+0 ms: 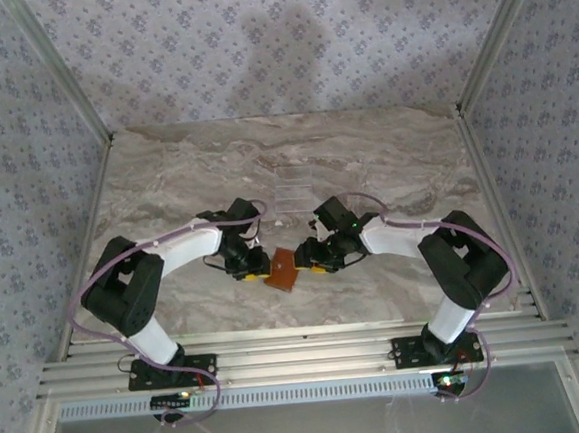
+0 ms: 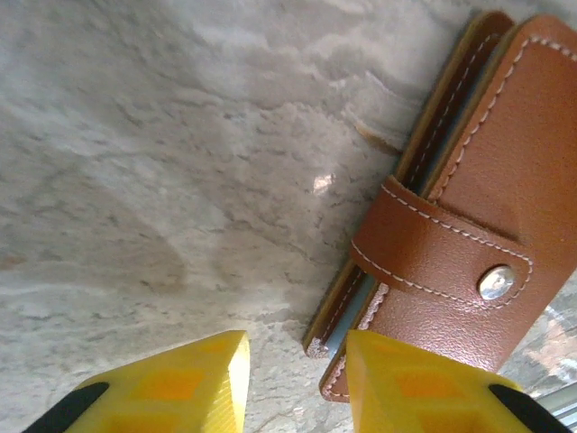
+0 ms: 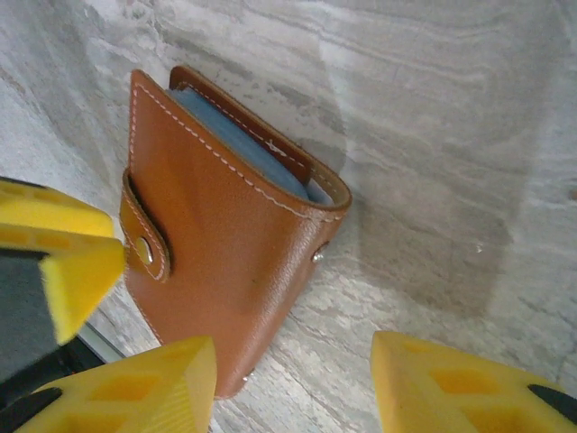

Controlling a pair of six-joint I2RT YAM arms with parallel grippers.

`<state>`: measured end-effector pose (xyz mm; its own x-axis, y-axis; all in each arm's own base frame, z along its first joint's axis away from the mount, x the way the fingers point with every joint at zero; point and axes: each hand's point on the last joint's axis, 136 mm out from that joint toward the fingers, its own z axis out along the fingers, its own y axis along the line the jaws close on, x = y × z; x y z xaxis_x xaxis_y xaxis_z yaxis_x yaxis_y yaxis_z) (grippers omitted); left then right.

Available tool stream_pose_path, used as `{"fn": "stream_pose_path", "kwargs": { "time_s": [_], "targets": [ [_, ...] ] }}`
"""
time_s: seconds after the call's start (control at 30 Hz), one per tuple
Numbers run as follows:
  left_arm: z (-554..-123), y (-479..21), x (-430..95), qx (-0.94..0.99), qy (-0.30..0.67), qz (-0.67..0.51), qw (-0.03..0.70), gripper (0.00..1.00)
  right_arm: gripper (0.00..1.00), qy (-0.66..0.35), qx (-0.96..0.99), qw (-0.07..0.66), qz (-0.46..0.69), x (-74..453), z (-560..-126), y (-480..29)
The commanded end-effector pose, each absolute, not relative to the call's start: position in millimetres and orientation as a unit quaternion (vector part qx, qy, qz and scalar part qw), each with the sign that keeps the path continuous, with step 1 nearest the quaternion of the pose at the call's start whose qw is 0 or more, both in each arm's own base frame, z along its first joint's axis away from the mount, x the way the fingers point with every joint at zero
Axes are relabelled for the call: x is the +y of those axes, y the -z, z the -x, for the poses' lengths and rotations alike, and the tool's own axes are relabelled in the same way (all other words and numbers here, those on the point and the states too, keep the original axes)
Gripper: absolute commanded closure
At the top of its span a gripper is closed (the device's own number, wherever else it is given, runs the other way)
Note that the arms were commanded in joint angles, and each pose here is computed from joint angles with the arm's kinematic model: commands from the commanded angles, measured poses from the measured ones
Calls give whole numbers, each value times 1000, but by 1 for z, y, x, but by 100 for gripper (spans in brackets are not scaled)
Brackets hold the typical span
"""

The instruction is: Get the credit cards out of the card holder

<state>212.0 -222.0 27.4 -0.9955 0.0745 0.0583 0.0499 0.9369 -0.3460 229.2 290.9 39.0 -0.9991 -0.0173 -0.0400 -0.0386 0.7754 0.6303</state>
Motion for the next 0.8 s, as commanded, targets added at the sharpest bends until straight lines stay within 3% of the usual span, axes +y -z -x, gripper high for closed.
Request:
{"fn": "stream_pose_path", "kwargs": {
  "time_s": [0.0,0.77],
  "targets": [
    [-201,-24,-228,-982,-171,49,61,68,51,-350,937,5,7,299,-228,-35],
    [-203,-22,-239,-981,-177,49,57,73,61,-396,918,-13,4,312,-232,-26]
  ]
}}
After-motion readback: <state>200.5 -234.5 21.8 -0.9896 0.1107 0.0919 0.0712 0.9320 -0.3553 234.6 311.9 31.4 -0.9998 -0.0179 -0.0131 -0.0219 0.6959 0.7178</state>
